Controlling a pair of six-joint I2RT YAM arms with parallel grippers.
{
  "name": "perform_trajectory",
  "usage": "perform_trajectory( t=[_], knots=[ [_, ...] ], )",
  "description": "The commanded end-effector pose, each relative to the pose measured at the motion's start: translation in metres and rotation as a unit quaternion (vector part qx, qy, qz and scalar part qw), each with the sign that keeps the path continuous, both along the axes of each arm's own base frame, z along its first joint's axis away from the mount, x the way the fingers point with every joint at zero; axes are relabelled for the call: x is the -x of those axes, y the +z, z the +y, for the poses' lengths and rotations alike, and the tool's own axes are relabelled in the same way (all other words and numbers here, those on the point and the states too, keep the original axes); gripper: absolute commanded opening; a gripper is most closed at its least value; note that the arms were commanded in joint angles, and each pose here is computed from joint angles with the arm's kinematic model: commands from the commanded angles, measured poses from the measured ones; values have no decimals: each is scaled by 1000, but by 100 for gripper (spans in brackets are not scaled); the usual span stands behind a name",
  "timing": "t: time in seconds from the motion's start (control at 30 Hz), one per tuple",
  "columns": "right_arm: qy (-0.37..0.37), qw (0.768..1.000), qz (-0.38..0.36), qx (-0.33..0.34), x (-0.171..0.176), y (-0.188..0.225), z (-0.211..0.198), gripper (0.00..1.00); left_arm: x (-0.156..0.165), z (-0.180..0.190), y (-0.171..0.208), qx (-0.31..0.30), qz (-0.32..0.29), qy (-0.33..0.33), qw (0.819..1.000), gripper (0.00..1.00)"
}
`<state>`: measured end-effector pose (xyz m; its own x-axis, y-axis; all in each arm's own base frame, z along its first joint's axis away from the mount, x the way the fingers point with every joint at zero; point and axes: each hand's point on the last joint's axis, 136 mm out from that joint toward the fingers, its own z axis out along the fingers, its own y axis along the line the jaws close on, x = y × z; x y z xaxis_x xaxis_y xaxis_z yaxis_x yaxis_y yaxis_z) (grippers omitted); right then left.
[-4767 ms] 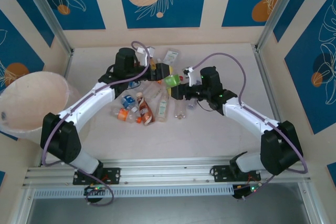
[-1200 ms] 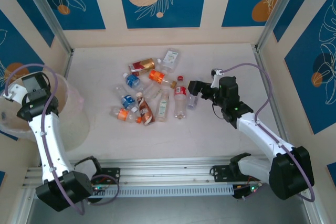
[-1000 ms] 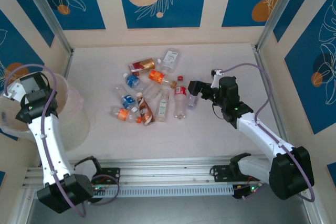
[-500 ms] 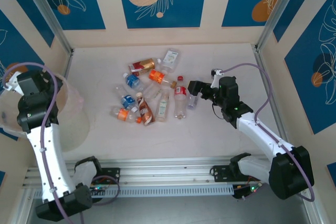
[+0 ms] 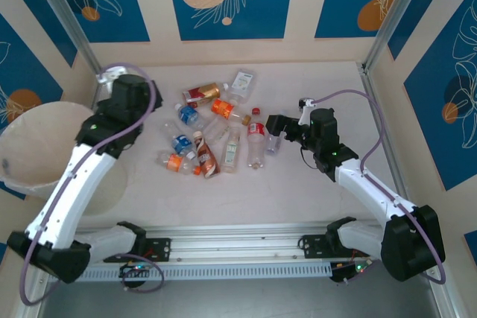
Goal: Put the plastic bottles in the bin
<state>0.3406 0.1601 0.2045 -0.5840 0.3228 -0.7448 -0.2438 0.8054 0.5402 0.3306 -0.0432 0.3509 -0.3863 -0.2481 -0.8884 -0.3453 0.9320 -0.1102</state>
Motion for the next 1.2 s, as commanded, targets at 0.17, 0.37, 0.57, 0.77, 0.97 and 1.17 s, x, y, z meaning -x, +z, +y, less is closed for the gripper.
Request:
perform_trajectory(
  t=[0.17, 0.37, 0.57, 0.77, 0.97, 1.17],
  knots=[
    [-12, 1000, -26, 11, -1, 11, -7, 100, -7, -86, -69, -42, 85, -44, 995, 100],
    [-13, 999, -23, 21, 2, 7, -9, 99, -2, -94, -129, 38, 119, -6, 992, 100],
    [-22, 999, -25, 29, 4, 4, -15, 100, 8, -79, -190, 132, 168, 49, 976, 100],
    [-21, 999, -26, 26, 6, 5, -14, 100, 20, -60, -241, 221, 218, 107, 944, 100],
    [-24, 999, -24, 27, 7, 4, -16, 100, 43, -34, -262, 246, 221, 184, 926, 95],
    [-23, 999, -23, 24, 8, 4, -15, 100, 49, -26, -284, 294, 212, 204, 909, 85]
  ],
)
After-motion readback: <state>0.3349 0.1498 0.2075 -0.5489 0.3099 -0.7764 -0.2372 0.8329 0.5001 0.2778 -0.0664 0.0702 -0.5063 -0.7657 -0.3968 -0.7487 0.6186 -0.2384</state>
